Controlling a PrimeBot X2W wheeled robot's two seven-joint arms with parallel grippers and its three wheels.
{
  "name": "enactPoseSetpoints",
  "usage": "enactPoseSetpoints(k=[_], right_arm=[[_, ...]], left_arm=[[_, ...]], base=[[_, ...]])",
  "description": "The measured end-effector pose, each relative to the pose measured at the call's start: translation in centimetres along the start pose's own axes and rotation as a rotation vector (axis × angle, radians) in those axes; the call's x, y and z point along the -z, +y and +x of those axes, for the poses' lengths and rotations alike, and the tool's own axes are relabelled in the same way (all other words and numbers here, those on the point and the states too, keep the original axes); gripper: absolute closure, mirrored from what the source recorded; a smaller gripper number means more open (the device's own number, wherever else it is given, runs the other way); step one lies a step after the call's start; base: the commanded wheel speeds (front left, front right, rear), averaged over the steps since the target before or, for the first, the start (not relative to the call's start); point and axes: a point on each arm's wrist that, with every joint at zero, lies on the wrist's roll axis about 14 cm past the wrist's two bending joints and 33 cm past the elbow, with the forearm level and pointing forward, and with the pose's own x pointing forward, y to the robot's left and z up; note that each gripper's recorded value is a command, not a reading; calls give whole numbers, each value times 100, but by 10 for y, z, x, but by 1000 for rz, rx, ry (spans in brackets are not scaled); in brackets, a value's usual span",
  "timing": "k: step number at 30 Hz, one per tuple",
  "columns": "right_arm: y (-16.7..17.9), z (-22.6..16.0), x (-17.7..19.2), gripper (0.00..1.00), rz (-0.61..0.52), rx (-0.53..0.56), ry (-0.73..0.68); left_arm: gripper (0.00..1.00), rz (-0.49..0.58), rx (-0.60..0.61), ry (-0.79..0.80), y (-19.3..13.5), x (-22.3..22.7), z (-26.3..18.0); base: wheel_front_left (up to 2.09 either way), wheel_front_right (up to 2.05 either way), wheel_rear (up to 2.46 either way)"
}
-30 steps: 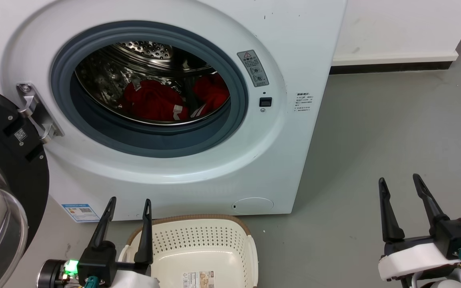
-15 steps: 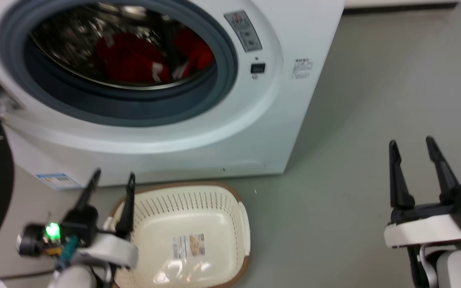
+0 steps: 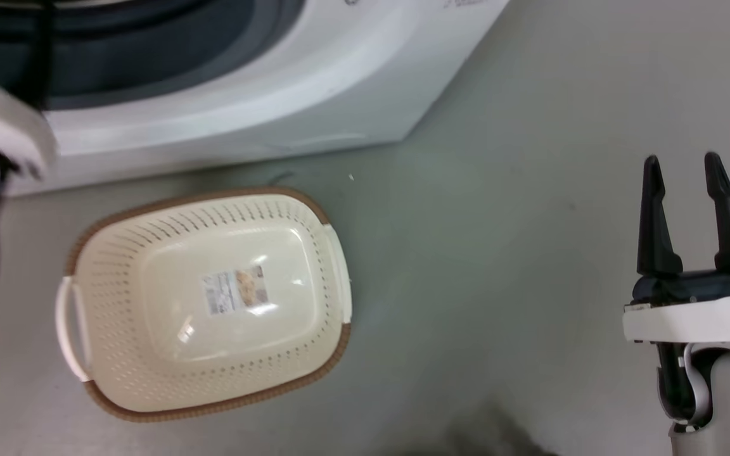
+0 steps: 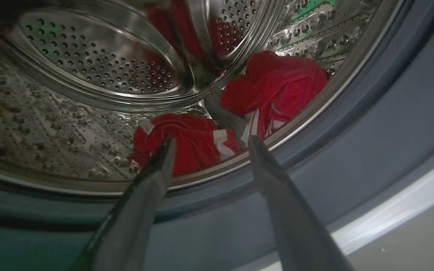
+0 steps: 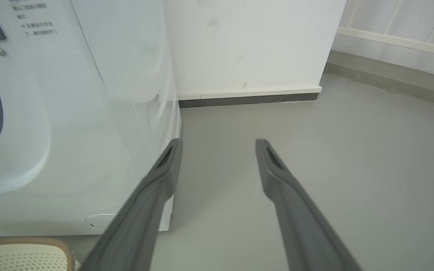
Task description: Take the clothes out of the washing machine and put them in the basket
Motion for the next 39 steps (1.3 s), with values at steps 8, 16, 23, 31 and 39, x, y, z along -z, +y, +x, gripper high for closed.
enactPoseSetpoints(k=[8,16,23,31,39], right_arm=[[-7,6,37,0,18,20,85],[-10,-3,59,0,22,32,159],[-20,-14,67,0,19,69,204],[-15,-23,69,0,63,77,220],[-18,-22,74,0,61,84,229]], left_arm=[[0,76,20,206,24,16,88],[0,-14,12,418,29,56,141],[0,-86,26,611,15,90,166],[0,-80,39,748,8,110,167],[100,-80,52,812,5,132,162]], base=[[0,0,0],[0,0,0],[0,0,0],[0,0,0],[0,0,0]])
